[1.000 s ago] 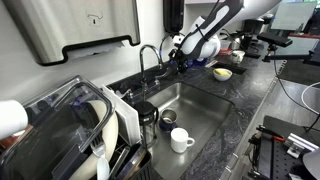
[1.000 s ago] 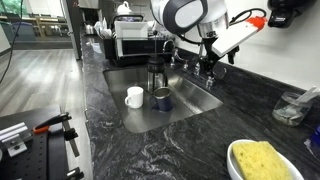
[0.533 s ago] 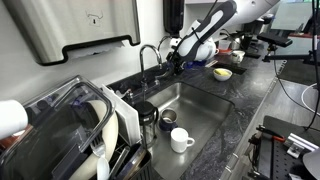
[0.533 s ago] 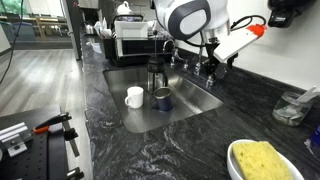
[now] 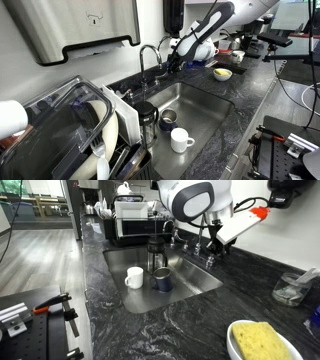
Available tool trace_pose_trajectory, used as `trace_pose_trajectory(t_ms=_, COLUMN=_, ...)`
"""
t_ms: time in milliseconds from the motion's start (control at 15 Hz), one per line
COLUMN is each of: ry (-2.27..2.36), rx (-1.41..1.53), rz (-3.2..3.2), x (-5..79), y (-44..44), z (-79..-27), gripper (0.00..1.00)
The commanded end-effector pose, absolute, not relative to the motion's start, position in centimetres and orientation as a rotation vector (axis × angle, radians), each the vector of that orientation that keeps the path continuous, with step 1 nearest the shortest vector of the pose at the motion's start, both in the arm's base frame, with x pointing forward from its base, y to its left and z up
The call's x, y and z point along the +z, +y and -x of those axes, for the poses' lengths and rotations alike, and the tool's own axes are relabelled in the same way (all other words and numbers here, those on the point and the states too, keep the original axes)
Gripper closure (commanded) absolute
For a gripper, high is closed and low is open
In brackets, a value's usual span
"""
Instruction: Turn on the faucet of the sink.
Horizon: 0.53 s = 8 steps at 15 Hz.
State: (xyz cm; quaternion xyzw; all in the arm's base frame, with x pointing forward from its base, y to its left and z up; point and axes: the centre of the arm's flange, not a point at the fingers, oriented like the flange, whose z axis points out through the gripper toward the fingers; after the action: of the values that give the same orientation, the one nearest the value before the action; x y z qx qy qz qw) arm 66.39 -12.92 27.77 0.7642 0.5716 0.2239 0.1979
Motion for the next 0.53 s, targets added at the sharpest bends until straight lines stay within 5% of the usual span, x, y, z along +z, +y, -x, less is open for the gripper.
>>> trace_pose_trajectory(t_ms=0, ry=1.608, rx=0.637, rz=-2.164, x=28.11, y=-13.13, z=-66.76, gripper=0.95)
trace_pose_trajectory(t_ms=467, ry=1.62, rx=0.608, rz=-2.22, x=28.82, y=-12.85, z=-66.0, gripper=0.94)
